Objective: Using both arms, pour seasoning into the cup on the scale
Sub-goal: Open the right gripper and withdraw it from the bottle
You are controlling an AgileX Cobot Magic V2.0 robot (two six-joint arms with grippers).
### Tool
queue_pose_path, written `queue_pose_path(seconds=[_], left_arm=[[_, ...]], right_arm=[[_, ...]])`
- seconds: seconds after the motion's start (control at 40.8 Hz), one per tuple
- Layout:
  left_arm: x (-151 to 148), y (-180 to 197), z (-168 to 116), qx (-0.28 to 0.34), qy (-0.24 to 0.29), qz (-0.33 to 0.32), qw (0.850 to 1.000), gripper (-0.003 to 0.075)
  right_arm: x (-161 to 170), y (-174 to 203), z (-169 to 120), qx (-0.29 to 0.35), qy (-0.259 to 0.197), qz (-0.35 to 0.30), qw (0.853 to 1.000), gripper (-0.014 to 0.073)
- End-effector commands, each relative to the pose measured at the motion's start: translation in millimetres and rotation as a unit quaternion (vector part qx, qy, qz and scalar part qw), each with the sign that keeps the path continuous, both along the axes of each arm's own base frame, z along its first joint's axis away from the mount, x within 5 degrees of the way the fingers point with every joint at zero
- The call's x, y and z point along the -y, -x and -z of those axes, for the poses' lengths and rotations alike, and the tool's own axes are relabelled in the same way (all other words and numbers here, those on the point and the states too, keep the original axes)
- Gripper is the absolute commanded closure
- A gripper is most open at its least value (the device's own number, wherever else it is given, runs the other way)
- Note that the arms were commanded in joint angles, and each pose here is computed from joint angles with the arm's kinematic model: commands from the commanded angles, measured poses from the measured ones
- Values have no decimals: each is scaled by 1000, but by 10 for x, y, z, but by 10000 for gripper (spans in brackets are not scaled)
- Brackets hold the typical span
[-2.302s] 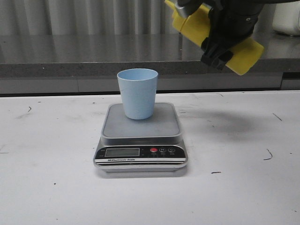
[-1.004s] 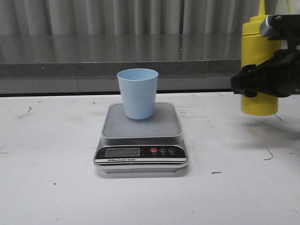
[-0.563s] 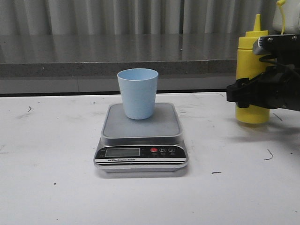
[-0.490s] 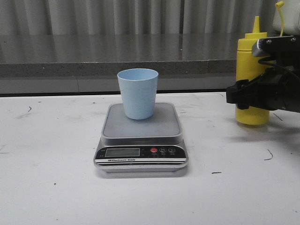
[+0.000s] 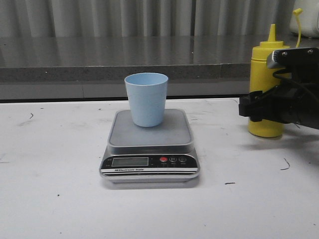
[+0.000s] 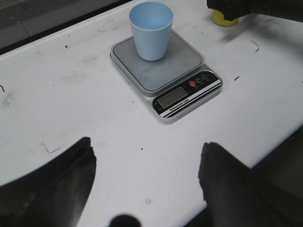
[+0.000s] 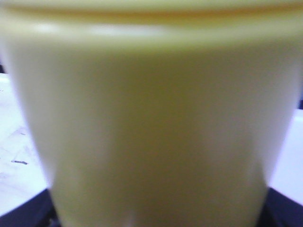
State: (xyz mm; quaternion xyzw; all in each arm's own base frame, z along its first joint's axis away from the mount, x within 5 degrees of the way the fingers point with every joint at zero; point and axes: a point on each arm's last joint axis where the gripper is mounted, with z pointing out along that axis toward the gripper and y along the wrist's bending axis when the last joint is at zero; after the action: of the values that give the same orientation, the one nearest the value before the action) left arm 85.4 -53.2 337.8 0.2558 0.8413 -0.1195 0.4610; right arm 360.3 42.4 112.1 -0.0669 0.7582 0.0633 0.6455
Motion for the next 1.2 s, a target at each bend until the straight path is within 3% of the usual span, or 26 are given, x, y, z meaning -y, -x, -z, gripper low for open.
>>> queue_pose_path(seconds=[0.0,0.073,0.196,0.416,0.808,0.931,1.004,1.176], left_arm=[[28,-18,-136,36,30,4,999,259],[28,-18,-136,36,30,4,999,259],[28,-18,-136,36,30,4,999,259],[28,-18,-136,36,30,4,999,259],[28,-18,-136,36,30,4,999,259],[28,-18,-136,36,30,4,999,259],[28,-18,-136,36,30,4,999,259],[28,-18,-136,36,30,4,999,259]], right_arm=[[6,-54,-351,99,-10,0,995,123],[7,-54,-350,98,-10,0,995,29],[9,-55,-332,89,-8,1,996,-55],[15,29,-282,68,-5,0,998,-59],[90,729,-356,6,-1,11,1000,-59],[118,912,-469,-65,4,17,998,-59],[141,1004,-573,-140,8,27,990,-59],[213,1307,-869,-296,39,48,953,-59]])
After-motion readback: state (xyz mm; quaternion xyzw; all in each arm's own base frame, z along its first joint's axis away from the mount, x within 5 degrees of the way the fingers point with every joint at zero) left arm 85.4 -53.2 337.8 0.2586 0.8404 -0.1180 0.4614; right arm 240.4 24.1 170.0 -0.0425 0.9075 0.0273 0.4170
